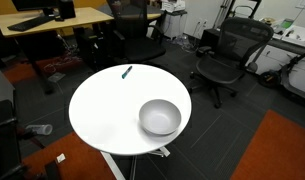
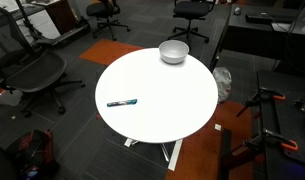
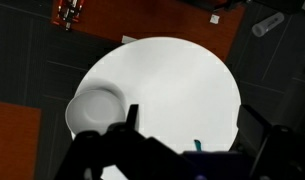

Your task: Place the marker inside the grey bowl

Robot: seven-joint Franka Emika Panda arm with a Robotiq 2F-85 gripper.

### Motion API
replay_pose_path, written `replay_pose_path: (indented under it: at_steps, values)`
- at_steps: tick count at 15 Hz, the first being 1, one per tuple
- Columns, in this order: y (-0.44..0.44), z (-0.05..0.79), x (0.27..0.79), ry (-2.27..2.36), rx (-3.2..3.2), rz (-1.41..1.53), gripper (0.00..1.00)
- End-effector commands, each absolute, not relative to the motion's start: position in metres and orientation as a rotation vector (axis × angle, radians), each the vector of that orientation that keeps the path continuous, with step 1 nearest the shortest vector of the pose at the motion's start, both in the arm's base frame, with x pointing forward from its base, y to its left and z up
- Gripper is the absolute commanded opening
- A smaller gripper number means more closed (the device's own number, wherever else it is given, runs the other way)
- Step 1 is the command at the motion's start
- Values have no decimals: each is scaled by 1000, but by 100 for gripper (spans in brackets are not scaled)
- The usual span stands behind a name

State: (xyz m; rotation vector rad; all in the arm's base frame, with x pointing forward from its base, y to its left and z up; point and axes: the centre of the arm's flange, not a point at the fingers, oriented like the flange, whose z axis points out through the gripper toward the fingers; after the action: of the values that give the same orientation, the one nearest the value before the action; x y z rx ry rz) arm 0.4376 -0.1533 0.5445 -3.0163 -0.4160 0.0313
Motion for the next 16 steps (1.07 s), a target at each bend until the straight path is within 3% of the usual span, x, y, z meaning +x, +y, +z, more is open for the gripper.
replay_pose_path:
  at_steps: [1,16]
  values:
    - [-145,546,452,-460,-3032,32,100]
    - [-12,511,529,-971,-3081,38,100]
